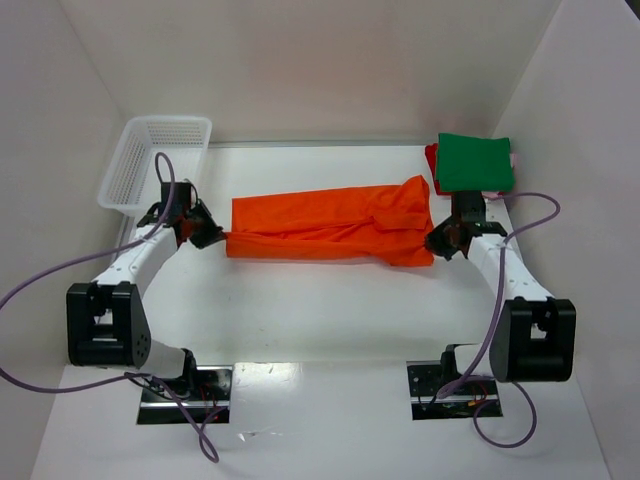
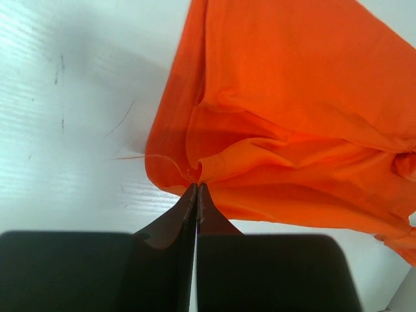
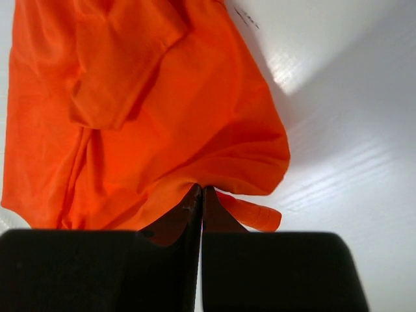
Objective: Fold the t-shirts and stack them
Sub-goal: Fold the other side of the tshirt into a rectangle
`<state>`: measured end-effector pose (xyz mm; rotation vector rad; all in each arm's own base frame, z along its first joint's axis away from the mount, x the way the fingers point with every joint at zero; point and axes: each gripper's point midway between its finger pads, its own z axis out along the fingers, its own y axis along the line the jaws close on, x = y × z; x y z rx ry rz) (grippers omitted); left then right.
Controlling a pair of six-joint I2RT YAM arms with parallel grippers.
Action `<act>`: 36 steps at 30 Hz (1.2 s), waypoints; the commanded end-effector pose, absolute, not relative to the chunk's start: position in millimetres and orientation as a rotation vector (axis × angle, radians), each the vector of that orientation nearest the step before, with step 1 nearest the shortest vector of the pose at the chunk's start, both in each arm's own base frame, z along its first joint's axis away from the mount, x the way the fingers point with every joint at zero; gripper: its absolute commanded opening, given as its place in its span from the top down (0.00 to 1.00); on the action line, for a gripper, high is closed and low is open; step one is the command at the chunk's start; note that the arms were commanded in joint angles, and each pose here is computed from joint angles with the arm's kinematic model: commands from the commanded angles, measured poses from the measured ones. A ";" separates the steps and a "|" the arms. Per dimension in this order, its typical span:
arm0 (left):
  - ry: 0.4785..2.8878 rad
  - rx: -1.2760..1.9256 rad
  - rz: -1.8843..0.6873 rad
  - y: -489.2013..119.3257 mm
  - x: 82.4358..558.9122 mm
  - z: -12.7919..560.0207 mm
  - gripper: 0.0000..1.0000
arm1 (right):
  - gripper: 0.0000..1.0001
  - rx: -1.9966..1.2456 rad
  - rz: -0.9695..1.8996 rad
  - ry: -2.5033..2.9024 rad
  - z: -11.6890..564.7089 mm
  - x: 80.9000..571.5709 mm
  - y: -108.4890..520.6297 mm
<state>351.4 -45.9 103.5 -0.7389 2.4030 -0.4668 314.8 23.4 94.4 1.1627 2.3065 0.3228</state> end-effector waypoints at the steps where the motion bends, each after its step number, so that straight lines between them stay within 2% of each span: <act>1: 2.374 -0.658 -0.500 -47.3 375.3 115.4 1.00 | 1.00 1.112 0.372 2.212 119.9 352.4 17.3; 17: 2.398 -0.660 -0.481 -43.4 443.4 92.4 1.00 | 1.00 1.087 0.383 2.208 114.4 435.7 7.9; 33: 2.433 -0.687 -0.479 -43.1 470.2 64.9 1.00 | 1.00 1.075 0.407 2.241 96.7 482.9 10.1; 35: 2.424 -0.683 -0.481 -43.1 472.9 68.2 1.00 | 0.94 1.072 0.397 2.260 85.3 484.3 9.7; 36: 2.434 -0.688 -0.479 -43.1 472.4 63.4 0.97 | 0.93 1.072 0.397 2.260 85.2 484.3 9.7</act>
